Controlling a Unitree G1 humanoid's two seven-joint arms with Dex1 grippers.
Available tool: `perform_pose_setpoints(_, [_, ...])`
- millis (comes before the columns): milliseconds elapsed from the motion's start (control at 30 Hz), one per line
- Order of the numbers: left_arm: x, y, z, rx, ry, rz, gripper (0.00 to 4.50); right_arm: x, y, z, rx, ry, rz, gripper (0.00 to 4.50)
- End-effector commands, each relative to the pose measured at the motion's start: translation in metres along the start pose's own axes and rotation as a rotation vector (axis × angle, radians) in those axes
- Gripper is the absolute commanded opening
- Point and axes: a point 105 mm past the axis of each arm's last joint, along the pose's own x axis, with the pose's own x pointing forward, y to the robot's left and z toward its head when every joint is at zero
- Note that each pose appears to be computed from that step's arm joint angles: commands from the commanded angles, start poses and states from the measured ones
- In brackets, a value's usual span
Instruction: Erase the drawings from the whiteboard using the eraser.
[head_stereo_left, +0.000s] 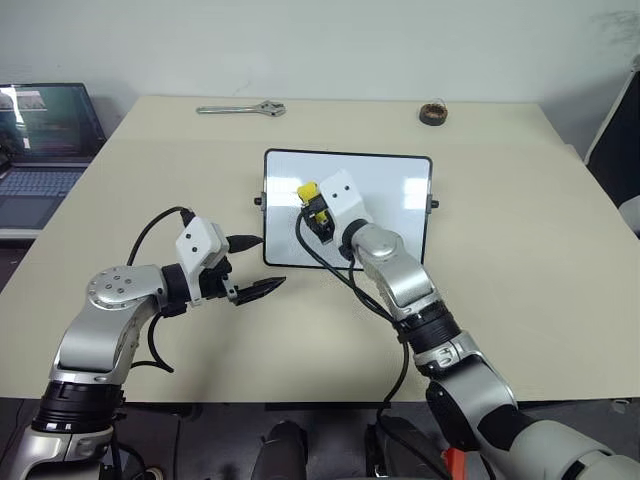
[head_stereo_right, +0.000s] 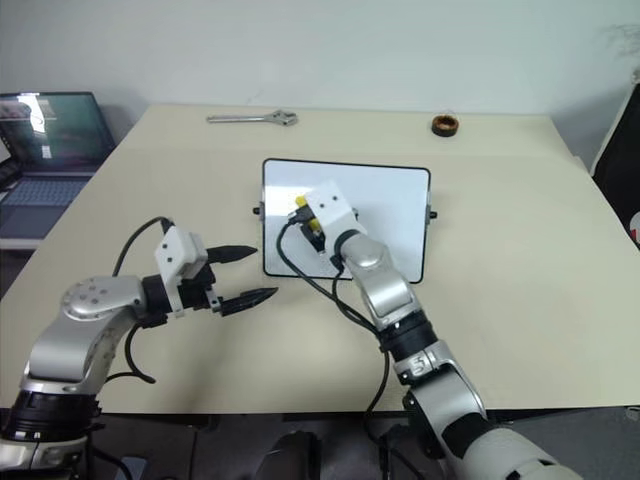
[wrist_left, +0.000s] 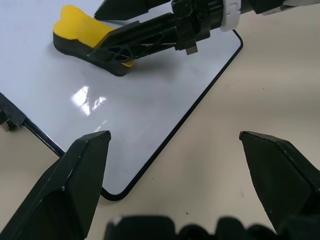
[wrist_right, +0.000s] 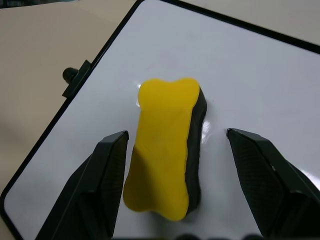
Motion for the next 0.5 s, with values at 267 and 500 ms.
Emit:
perform_pose_setpoints(267, [-0.001,-0.002,0.016,0.039,-0.033,0.023,4.50,0.004,-0.001,0.022,-0.071,-0.100,-0.013,1.43])
perform_pose_setpoints(500, [0.006,-0.003,0.018,0.036,-0.047,0.013,4.50,0.000,-0.005,0.040,-0.148,-0.170,-0.024,0.94])
